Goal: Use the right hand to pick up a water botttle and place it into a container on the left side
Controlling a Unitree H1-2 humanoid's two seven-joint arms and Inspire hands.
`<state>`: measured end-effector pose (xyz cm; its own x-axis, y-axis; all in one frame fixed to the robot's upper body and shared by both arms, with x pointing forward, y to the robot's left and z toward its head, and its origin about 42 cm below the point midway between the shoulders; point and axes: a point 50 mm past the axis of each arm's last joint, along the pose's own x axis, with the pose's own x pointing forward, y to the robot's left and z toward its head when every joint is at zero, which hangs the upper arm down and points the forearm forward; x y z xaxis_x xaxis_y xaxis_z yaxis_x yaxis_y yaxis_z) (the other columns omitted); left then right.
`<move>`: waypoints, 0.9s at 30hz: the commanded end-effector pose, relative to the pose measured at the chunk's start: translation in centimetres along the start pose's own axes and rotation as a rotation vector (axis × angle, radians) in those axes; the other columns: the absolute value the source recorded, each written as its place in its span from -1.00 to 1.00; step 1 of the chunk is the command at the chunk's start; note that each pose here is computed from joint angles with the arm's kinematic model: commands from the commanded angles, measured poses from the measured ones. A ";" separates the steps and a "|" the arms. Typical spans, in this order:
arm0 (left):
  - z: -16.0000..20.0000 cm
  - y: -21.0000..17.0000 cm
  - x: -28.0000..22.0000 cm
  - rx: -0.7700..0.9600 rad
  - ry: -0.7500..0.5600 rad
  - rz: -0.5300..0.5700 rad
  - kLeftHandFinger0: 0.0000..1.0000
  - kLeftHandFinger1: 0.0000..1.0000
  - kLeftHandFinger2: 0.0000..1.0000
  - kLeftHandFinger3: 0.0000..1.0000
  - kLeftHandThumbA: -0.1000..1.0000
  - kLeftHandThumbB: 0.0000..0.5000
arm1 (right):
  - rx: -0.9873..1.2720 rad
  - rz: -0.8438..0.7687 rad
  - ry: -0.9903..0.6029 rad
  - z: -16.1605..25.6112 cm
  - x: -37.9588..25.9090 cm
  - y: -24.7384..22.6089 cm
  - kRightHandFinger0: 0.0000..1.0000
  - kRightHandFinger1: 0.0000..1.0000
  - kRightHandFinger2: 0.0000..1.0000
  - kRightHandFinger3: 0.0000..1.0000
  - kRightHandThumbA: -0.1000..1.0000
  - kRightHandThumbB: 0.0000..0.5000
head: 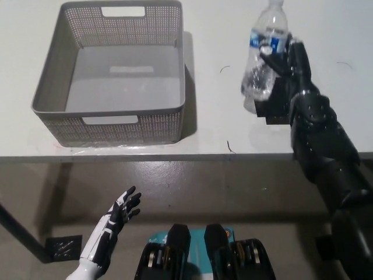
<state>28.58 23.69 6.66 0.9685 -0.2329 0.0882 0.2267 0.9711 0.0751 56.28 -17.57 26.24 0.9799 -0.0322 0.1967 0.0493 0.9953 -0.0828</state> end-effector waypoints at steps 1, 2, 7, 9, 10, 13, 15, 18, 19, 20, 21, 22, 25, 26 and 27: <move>0.8 0.1 0.5 0.018 -0.062 -0.017 1.00 1.00 1.00 1.00 1.00 -0.13 | -0.006 0.061 -0.353 9.5 0.9 3.7 -1.00 -0.22 0.53 0.56 -1.00 -0.54; 0.9 0.1 0.5 0.014 -0.060 -0.020 1.00 1.00 1.00 1.00 1.00 -0.13 | 0.000 0.070 -0.365 10.4 0.5 4.4 -1.00 -0.23 0.53 0.56 -1.00 -0.53; 0.9 0.3 0.5 0.030 -0.059 -0.018 1.00 1.00 1.00 1.00 1.00 -0.15 | 0.021 0.132 -0.438 14.3 -1.5 8.1 -1.00 -0.52 0.20 0.33 -1.00 -0.50; 0.9 0.3 0.4 0.028 -0.054 -0.017 1.00 1.00 1.00 1.00 1.00 -0.17 | 0.027 0.166 -0.473 15.6 -2.0 9.7 -1.00 -0.59 0.18 0.37 -1.00 -0.50; 0.9 0.4 0.5 0.026 -0.053 -0.017 1.00 1.00 1.00 1.00 1.00 -0.14 | 0.022 0.174 -0.475 16.1 -2.1 10.4 -1.00 -0.54 0.25 0.45 -1.00 -0.52; 1.0 0.3 0.6 0.013 -0.049 -0.029 1.00 1.00 1.00 1.00 1.00 -0.10 | 0.024 0.216 -0.486 17.3 -2.5 12.5 -0.97 -0.21 0.57 0.67 -1.00 -0.54; 1.1 0.3 0.7 0.019 -0.053 -0.029 1.00 1.00 1.00 1.00 1.00 -0.10 | 0.016 0.240 -0.490 17.5 -2.7 14.0 -0.97 -0.20 0.58 0.64 -1.00 -0.55; 1.1 0.2 0.7 0.020 -0.052 -0.027 1.00 1.00 1.00 1.00 1.00 -0.07 | 0.016 0.271 -0.457 17.2 -2.7 16.4 -0.97 -0.14 0.66 0.66 -1.00 -0.50; 1.2 0.2 0.7 0.020 -0.051 -0.027 1.00 1.00 1.00 1.00 1.00 -0.08 | 0.012 0.283 -0.449 17.2 -2.8 17.4 -0.97 -0.12 0.68 0.67 -1.00 -0.47; 1.2 0.3 0.8 0.026 -0.058 -0.027 1.00 1.00 1.00 1.00 1.00 -0.14 | -0.007 0.289 -0.447 17.3 -2.8 18.4 -0.97 -0.12 0.68 0.67 -1.00 -0.43; 1.2 0.3 0.8 0.029 -0.061 -0.027 1.00 1.00 1.00 1.00 1.00 -0.16 | -0.024 0.294 -0.451 17.3 -2.8 19.1 -1.00 -0.15 0.68 0.59 -1.00 -0.41; 1.2 0.3 0.8 0.031 -0.061 -0.027 1.00 1.00 1.00 1.00 1.00 -0.17 | -0.038 0.297 -0.455 17.2 -2.8 19.6 -1.00 -0.17 0.67 0.54 -1.00 -0.39; 1.2 0.3 1.0 0.033 -0.063 -0.026 1.00 1.00 1.00 1.00 1.00 -0.20 | -0.055 0.333 -0.406 15.9 -2.8 21.7 -1.00 -0.32 0.55 0.46 -1.00 -0.42; 1.3 0.2 1.0 0.037 -0.067 -0.026 1.00 1.00 1.00 1.00 1.00 -0.24 | -0.065 0.345 -0.384 15.2 -2.8 22.2 -1.00 -0.31 0.56 0.48 -1.00 -0.45; 1.3 0.2 1.0 0.041 -0.068 -0.028 1.00 1.00 1.00 1.00 1.00 -0.22 | -0.090 0.349 -0.350 14.5 -2.8 22.7 -1.00 -0.31 0.57 0.50 -1.00 -0.48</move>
<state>28.86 23.62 6.85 0.9646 -0.2473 0.0921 0.2399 0.9671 0.0844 52.34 3.48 34.78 0.8736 0.3261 0.3611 -0.2509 0.9378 -0.2398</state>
